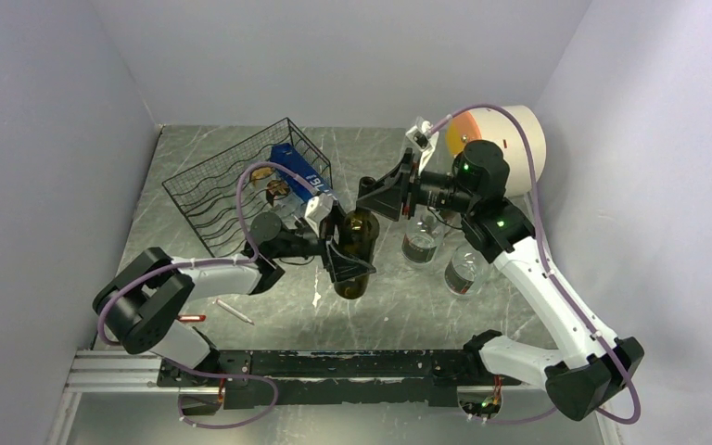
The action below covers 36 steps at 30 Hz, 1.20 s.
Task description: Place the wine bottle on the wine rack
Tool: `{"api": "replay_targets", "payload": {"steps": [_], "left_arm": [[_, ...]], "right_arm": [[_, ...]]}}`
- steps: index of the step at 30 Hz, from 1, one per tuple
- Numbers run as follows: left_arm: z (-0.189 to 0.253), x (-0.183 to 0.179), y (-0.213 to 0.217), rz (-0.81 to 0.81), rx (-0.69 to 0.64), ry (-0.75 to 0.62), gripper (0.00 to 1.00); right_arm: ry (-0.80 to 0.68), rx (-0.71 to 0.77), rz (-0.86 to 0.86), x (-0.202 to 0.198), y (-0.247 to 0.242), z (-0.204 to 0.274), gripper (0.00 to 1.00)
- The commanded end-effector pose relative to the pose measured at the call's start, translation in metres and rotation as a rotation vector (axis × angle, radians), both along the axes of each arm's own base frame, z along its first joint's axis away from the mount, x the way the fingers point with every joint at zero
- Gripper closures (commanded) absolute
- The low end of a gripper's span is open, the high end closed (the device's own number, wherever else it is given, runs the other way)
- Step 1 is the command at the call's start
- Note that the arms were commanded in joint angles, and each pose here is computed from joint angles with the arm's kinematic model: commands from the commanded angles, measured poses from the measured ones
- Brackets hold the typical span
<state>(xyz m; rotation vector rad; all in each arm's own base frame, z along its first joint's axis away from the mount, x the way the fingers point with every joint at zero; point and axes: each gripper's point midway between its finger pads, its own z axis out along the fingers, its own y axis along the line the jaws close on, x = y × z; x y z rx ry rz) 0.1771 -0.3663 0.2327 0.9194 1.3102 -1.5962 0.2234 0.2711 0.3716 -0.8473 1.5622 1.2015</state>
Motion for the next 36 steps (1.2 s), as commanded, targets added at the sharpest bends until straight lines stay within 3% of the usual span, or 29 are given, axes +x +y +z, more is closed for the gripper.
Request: {"api": "replay_targets", "payload": {"steps": [1,5,8,9,10,11,13,16,24,31,36], "left_arm": [[0.021,0.002,-0.003,0.038,-0.062,-0.057,0.05],[0.023,0.007,0.0,0.086,-0.047,-0.095,0.29],[0.024,0.012,0.002,0.119,-0.017,-0.137,0.56],[0.027,0.014,0.002,0.13,-0.013,-0.173,0.7],[0.028,0.016,0.003,0.14,-0.001,-0.205,0.85],[0.03,0.019,0.003,0.156,0.013,-0.234,0.92],[0.032,0.028,0.005,0.194,0.056,-0.315,0.93],[0.034,0.045,0.01,0.273,0.138,-0.409,0.93],[0.06,0.092,0.028,0.433,0.344,-0.913,0.93],[0.133,0.117,0.039,0.604,0.337,-1.346,0.93],[0.166,0.14,0.042,0.663,0.458,-1.576,0.93]], "right_arm": [[-0.125,0.112,0.044,-0.014,0.001,0.045,1.0],[-0.14,0.107,0.034,-0.018,-0.003,0.049,1.0],[-0.122,0.099,0.01,-0.019,-0.007,0.048,1.0],[-0.108,0.093,-0.002,-0.018,-0.008,0.046,0.97],[-0.093,0.083,-0.018,-0.017,-0.009,0.043,0.86],[-0.082,0.073,-0.037,-0.016,-0.011,0.041,0.73],[-0.061,0.051,-0.107,-0.009,-0.018,0.037,0.45],[-0.062,0.027,-0.196,-0.005,-0.03,0.039,0.31],[-0.094,0.024,-0.345,-0.014,-0.06,0.069,0.27],[-0.058,-0.024,-0.409,-0.021,-0.076,0.074,0.27],[-0.037,-0.062,-0.467,-0.021,-0.088,0.069,0.27]]}}
